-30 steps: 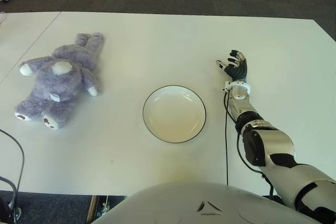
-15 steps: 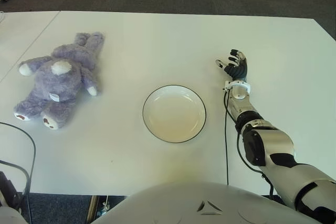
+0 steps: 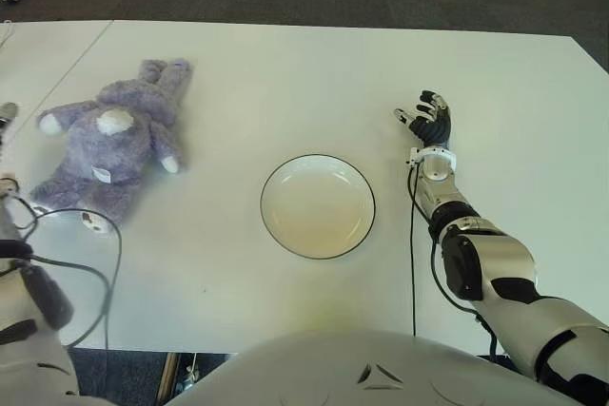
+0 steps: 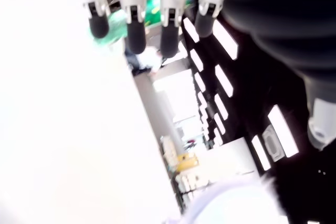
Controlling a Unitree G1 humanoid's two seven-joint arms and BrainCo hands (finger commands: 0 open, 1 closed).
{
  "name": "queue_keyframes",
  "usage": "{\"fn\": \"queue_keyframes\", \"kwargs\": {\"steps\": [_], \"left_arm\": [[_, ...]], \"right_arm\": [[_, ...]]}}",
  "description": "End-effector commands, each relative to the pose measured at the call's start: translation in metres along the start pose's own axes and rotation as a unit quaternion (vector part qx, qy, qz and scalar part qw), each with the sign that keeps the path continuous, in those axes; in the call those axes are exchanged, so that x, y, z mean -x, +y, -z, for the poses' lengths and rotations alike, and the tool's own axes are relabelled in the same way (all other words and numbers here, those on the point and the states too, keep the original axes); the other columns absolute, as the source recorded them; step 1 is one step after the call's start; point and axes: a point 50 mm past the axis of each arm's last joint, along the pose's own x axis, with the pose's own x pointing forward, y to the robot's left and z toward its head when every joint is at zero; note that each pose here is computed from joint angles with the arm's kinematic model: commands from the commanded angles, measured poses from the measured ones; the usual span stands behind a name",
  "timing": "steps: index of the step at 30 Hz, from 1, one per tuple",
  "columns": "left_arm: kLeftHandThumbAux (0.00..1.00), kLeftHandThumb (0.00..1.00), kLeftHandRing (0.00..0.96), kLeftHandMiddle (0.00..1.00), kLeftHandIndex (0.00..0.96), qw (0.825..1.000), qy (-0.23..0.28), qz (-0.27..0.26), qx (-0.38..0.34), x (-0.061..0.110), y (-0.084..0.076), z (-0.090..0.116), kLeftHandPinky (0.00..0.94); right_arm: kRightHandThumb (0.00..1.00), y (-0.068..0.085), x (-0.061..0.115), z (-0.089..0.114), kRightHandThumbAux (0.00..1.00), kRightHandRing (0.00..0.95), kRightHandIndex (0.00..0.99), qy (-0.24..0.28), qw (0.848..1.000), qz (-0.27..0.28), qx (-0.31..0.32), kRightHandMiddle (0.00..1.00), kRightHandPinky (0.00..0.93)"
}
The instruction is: Put the doll into the plate.
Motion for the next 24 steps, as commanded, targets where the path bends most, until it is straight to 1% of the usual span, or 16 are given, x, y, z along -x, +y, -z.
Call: {"fn": "queue_keyframes", "kwargs": {"steps": [1, 3, 4, 5, 7, 10, 19, 22, 24], "left_arm": [[0.453, 0.0, 0.104, 0.149, 0.084, 0.996, 0.05, 0.055, 0.047, -0.002, -0.032, 0.013, 0.053], [0.457, 0.0, 0.103, 0.146, 0.079, 0.994, 0.065, 0.071, 0.055, -0.002, -0.042, 0.017, 0.061], [0.46, 0.0, 0.099, 0.142, 0.075, 0.992, 0.072, 0.082, 0.06, -0.001, -0.048, 0.02, 0.056], [0.463, 0.0, 0.092, 0.135, 0.072, 0.991, 0.076, 0.088, 0.064, -0.001, -0.051, 0.021, 0.038], [0.464, 0.0, 0.09, 0.133, 0.07, 0.989, 0.083, 0.101, 0.068, 0.001, -0.057, 0.025, 0.033], [0.459, 0.0, 0.082, 0.12, 0.07, 0.984, 0.096, 0.127, 0.074, 0.004, -0.068, 0.032, 0.052], [0.457, 0.0, 0.06, 0.095, 0.06, 0.977, 0.105, 0.16, 0.095, 0.006, -0.082, 0.034, 0.021], [0.456, 0.0, 0.06, 0.095, 0.058, 0.973, 0.112, 0.175, 0.1, 0.006, -0.093, 0.034, 0.036], [0.454, 0.0, 0.058, 0.095, 0.052, 0.972, 0.113, 0.18, 0.1, 0.007, -0.097, 0.034, 0.026]], "right_arm": [[0.182, -0.003, 0.052, 0.084, 0.855, 0.208, 0.186, 0.183, 0.982, -0.021, 0.037, 0.195, 0.218], [0.168, -0.003, 0.052, 0.085, 0.854, 0.201, 0.186, 0.184, 0.982, -0.021, 0.037, 0.19, 0.212], [0.166, -0.003, 0.052, 0.085, 0.855, 0.202, 0.186, 0.184, 0.982, -0.021, 0.037, 0.19, 0.225], [0.169, -0.003, 0.052, 0.085, 0.857, 0.207, 0.186, 0.184, 0.982, -0.021, 0.037, 0.193, 0.253], [0.172, -0.003, 0.052, 0.085, 0.857, 0.209, 0.186, 0.183, 0.982, -0.022, 0.035, 0.193, 0.261], [0.214, -0.002, 0.052, 0.084, 0.86, 0.224, 0.193, 0.18, 0.983, -0.022, 0.034, 0.206, 0.268], [0.22, -0.004, 0.052, 0.084, 0.862, 0.213, 0.202, 0.18, 0.983, -0.019, 0.036, 0.202, 0.227], [0.217, -0.005, 0.051, 0.084, 0.862, 0.21, 0.196, 0.181, 0.983, -0.019, 0.035, 0.198, 0.239], [0.22, -0.005, 0.051, 0.084, 0.863, 0.211, 0.195, 0.181, 0.983, -0.019, 0.034, 0.199, 0.243]]}}
